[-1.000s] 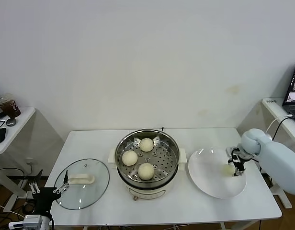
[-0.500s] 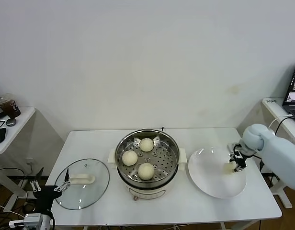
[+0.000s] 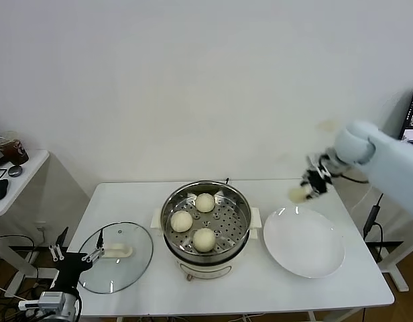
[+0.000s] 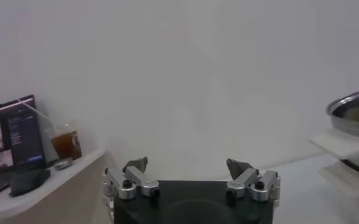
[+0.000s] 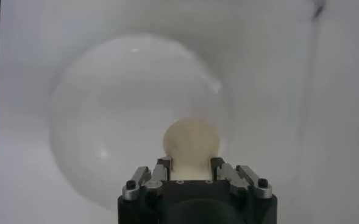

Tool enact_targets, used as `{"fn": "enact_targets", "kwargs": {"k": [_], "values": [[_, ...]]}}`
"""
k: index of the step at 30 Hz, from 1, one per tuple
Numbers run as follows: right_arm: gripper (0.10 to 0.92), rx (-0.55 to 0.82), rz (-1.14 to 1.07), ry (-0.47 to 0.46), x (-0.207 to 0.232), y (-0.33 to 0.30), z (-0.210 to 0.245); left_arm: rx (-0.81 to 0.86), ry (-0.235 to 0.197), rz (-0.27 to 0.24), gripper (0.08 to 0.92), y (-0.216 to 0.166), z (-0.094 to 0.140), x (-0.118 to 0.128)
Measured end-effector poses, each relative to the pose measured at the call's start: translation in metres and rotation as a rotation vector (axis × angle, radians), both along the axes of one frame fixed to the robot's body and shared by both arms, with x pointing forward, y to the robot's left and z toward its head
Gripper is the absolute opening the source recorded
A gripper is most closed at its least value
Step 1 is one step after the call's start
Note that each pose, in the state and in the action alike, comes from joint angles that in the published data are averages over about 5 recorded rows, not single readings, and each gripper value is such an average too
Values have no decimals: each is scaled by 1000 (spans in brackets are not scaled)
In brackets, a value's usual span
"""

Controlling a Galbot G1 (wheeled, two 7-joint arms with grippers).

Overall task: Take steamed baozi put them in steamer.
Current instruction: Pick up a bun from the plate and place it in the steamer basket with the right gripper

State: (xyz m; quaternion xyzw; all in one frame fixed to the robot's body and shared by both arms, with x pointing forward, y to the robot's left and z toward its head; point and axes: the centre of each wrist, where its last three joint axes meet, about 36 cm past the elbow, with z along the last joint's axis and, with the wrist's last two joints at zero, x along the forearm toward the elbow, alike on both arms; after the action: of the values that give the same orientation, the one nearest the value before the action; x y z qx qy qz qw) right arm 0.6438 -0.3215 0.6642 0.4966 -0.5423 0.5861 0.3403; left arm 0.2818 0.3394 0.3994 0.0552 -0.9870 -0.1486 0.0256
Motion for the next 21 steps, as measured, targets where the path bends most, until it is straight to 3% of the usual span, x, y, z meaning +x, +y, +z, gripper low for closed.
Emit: {"fn": "enact_targets", "kwargs": {"k": [9, 21], "values": [[424, 96, 81, -2, -21, 115, 42, 2, -1, 2, 823, 1, 0, 1], [427, 71, 54, 75, -36, 199, -5, -1, -10, 25, 823, 6, 3, -1]]}}
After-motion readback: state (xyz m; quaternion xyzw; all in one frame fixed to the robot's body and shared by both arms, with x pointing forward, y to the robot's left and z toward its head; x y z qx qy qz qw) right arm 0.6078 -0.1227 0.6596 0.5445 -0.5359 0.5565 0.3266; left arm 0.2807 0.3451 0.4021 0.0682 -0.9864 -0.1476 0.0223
